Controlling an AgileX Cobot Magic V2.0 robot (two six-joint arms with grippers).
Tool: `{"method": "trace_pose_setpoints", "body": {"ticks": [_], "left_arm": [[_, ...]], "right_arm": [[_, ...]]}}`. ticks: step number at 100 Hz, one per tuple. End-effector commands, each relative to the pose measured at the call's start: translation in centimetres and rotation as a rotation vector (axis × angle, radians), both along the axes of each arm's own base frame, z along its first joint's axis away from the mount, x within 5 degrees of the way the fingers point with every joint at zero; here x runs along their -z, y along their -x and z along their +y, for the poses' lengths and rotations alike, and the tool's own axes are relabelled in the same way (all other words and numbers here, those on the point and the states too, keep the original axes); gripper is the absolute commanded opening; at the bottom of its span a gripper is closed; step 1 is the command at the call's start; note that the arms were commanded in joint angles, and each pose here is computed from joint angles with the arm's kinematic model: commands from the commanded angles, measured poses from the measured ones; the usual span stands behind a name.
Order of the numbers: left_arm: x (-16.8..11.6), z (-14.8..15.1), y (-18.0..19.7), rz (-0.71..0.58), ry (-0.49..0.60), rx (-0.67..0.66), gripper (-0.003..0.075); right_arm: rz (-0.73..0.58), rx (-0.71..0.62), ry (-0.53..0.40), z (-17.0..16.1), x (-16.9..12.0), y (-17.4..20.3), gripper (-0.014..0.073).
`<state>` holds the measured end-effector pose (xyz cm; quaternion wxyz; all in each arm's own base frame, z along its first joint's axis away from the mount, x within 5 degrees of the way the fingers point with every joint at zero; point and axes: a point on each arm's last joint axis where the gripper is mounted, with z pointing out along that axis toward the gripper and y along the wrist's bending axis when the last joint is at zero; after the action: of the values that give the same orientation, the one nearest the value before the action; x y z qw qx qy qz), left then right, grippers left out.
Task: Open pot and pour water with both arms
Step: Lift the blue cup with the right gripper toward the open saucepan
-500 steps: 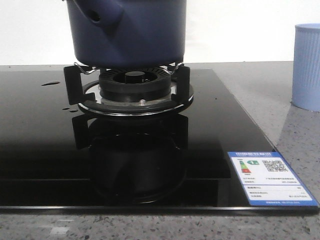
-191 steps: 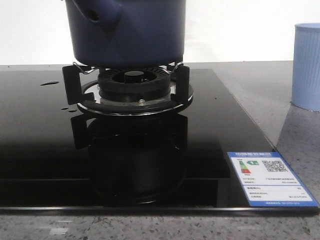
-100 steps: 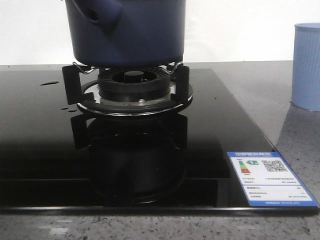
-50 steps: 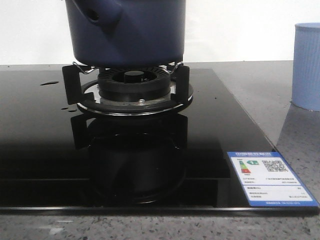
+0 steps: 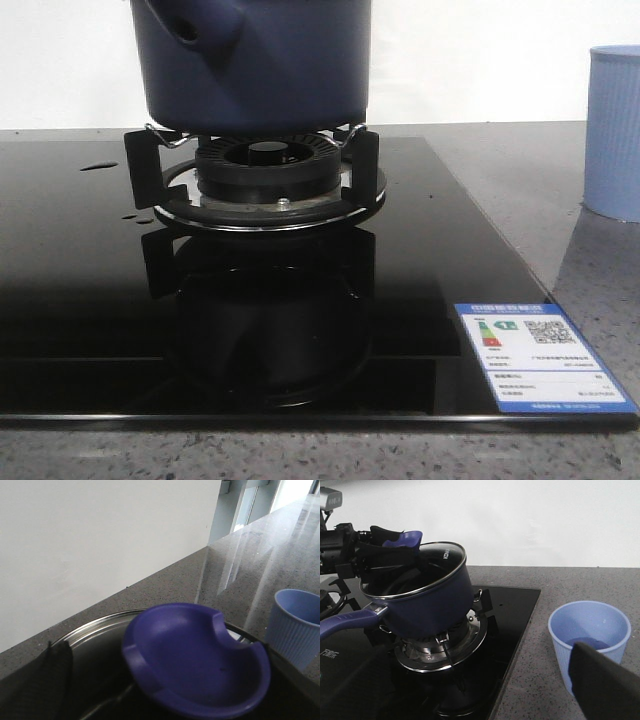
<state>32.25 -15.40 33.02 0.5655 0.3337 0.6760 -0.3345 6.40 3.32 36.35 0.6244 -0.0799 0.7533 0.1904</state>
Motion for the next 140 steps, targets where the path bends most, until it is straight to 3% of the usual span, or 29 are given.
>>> {"method": "trace_pose_setpoints", "body": {"ticks": [1,32,53,77,92,107,118,140], "left_arm": [[-2.8,-0.2,0.8,-0.056,0.091,0.020,0.0575],[-2.9,-0.4,1.0,-0.059,0.099,0.045,0.0351],[-3.4,-0.4,1.1,-0.055,0.140,0.038,0.0269],[-6.8,0.3,2.8,-0.156,0.169,0.043,0.0264],[-9.3,1.1,5.0,-0.243,0.152,0.025,0.0264],[-11.5,2.0,7.2,-0.298,0.156,-0.010,0.0264],[-13.0,2.6,8.8,-0.349,0.166,-0.029,0.0264],[-14.9,3.5,11.4,-0.422,0.186,-0.039,0.0264]], "right_arm": [[-0.086,0.031,-0.022,-0.2,-1.5,-0.2,0.0655],[-0.083,0.029,-0.021,-0.2,-1.5,-0.2,0.0655],[-0.078,0.026,-0.019,-0.2,-1.5,-0.2,0.0655],[-0.081,0.030,-0.019,-0.2,-1.5,-0.2,0.0655],[-0.167,0.089,-0.012,-0.7,-2.2,-0.4,0.0655],[-0.230,0.170,0.180,-1.5,-2.2,-1.0,0.0655],[-0.184,0.185,0.256,-1.7,-0.6,-2.4,0.0655],[-0.154,0.237,0.232,-1.8,3.6,-5.4,0.0655]]}}
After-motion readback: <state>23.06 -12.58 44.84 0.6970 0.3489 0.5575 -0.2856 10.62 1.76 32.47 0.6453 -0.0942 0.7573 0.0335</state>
